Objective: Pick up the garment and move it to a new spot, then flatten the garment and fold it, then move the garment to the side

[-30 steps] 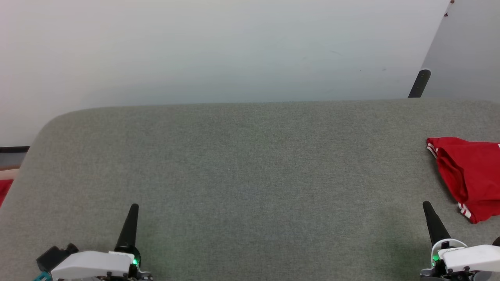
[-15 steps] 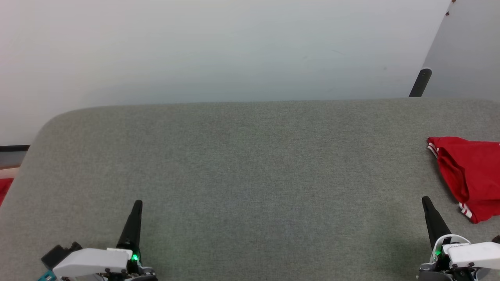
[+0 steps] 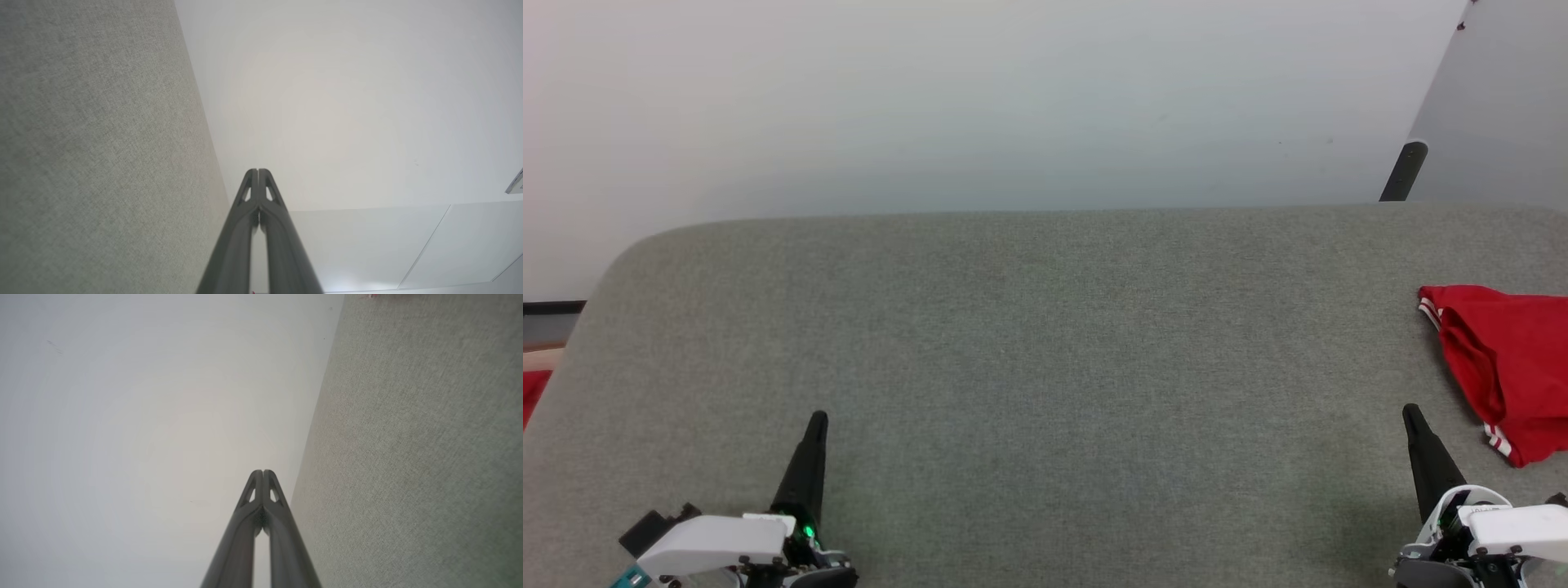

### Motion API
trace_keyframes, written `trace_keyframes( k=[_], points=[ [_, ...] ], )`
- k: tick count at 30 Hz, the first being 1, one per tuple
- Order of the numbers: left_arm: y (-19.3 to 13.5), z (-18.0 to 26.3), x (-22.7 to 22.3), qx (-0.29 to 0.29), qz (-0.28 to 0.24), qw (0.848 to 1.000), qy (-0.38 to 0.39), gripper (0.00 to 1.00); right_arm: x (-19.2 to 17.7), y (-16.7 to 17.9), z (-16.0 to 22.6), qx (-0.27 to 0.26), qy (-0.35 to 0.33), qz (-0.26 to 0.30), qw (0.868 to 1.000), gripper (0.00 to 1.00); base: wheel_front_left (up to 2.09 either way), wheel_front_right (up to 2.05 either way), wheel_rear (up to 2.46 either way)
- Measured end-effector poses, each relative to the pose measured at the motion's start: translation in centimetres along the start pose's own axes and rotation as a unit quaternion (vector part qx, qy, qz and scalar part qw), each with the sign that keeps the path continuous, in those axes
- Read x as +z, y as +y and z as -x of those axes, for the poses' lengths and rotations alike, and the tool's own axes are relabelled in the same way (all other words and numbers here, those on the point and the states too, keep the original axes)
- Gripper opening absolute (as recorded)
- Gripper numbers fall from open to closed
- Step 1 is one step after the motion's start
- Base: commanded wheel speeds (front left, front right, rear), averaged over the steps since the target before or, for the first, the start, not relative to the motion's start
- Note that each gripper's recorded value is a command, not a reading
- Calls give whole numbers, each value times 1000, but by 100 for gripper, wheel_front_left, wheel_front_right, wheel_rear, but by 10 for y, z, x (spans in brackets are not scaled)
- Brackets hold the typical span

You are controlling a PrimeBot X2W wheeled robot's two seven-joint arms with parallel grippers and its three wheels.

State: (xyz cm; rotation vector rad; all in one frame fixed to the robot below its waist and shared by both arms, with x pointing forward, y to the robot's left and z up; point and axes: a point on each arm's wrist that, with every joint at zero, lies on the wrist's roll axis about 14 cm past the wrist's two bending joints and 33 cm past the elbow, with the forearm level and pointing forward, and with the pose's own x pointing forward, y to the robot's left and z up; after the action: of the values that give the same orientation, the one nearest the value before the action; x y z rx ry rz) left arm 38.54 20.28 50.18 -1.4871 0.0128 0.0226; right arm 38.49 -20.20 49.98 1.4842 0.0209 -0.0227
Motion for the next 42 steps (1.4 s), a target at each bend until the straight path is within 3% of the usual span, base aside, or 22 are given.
trace_keyframes(
  k=[12, 42],
  points=[
    [-3, -2, -3, -6, 43, 999, 4, 0, -1, 3, -2, 7, 1, -44, 999, 0, 0, 0, 0],
    [-3, -3, -3, -7, 43, 999, 4, 0, -1, 6, -3, 11, 1, -45, 999, 0, 0, 0, 0]
  ],
)
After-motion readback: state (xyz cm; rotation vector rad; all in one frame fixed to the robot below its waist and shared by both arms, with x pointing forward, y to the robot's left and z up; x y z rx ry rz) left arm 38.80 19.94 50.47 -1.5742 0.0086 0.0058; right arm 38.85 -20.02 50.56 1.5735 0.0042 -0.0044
